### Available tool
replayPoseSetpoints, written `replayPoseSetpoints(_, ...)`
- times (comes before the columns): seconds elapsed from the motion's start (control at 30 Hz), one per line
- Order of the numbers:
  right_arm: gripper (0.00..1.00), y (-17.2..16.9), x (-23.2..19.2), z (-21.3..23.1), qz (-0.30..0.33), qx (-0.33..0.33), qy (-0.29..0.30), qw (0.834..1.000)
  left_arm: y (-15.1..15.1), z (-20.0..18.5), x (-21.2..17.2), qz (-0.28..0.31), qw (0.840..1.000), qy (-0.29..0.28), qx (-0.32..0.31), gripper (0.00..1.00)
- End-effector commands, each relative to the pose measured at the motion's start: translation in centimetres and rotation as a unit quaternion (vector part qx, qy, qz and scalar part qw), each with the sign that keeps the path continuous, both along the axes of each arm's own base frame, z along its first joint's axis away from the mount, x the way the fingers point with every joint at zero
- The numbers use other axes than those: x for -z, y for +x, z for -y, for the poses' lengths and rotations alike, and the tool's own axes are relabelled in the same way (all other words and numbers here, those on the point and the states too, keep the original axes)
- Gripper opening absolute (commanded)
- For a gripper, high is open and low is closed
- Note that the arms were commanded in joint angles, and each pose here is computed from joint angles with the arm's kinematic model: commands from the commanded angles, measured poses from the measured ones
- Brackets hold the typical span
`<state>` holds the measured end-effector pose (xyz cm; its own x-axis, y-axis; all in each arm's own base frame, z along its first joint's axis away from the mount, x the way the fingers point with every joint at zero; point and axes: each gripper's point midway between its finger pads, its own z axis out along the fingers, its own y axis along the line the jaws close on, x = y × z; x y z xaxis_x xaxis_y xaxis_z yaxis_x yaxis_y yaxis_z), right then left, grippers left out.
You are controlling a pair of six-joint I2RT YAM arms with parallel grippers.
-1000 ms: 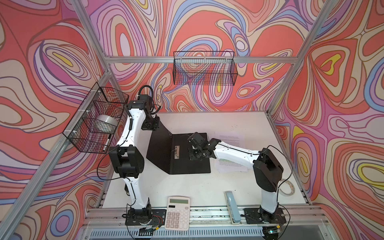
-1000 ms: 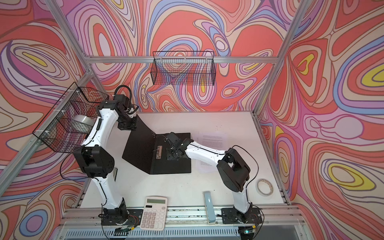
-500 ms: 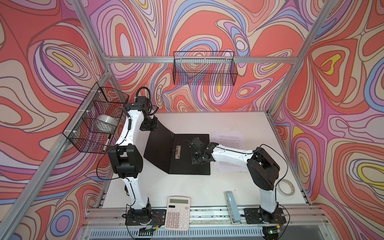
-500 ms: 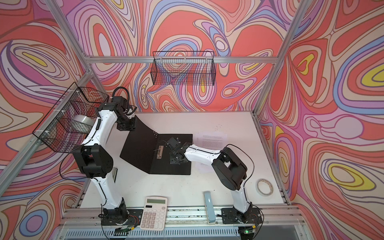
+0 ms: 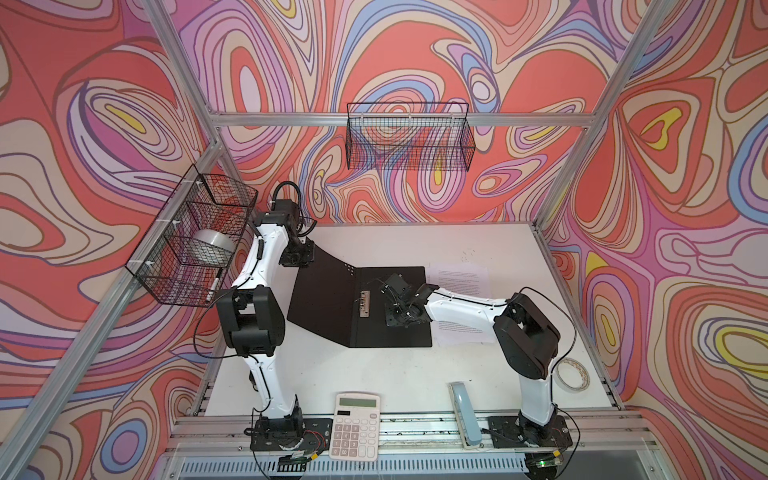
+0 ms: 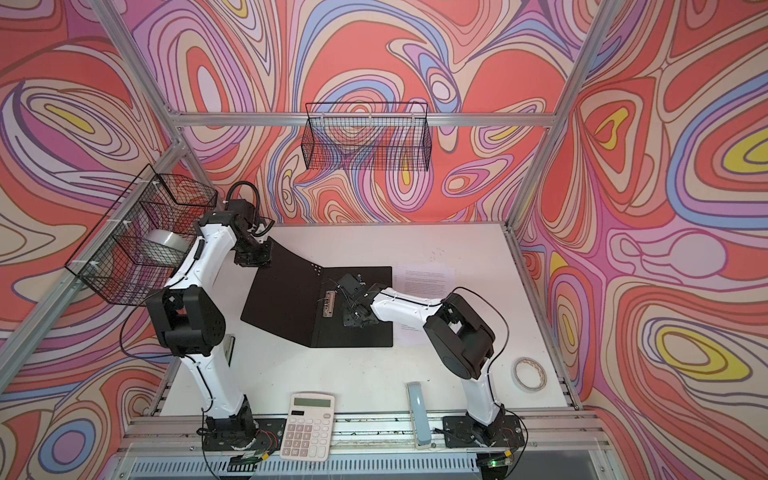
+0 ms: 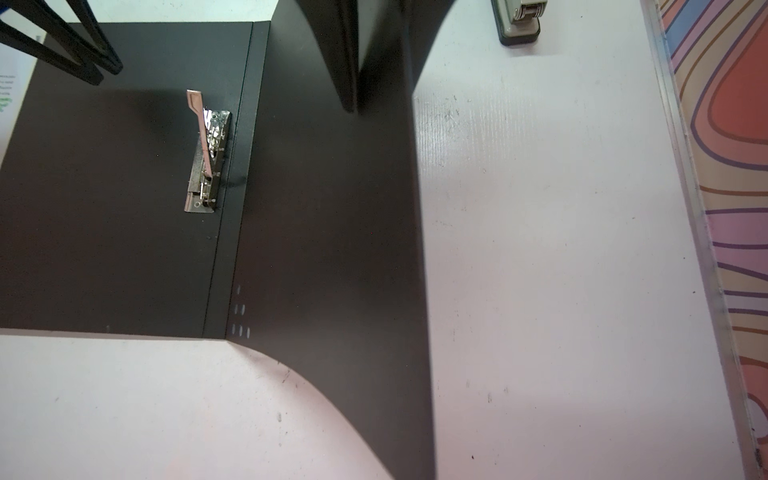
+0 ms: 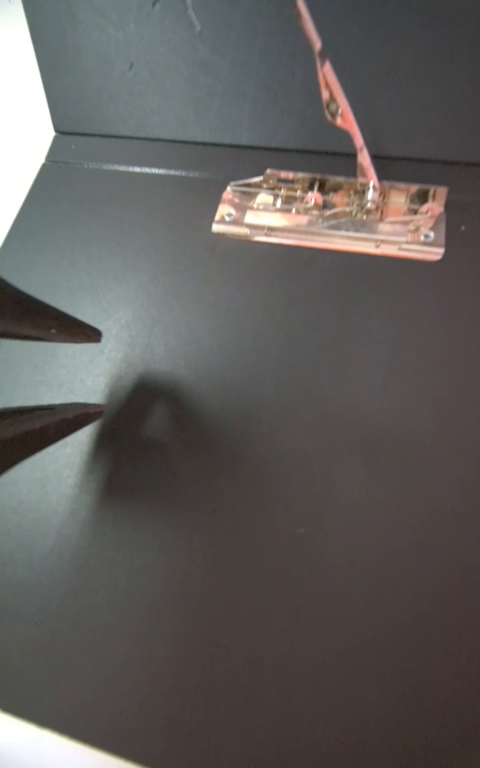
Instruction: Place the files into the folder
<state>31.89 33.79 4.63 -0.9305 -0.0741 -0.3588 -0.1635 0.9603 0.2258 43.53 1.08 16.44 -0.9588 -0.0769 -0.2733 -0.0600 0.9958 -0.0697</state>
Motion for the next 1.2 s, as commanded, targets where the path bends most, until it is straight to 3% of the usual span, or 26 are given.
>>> replayPoseSetpoints(0.0,0.27,0.3,1.3,0.9,-0.007,0.005,-0.011,1.0,-1.8,-1.4,0.8,-0.033,0.999,0.027,-0.003,0.17)
replayPoseSetpoints(1.17,0.27,0.9,3.1,0.0,-0.024,-0.007,0.008,1.0,-1.2,-3.6,4.6,-0.047,0.999,-0.001,-0.026,0.36)
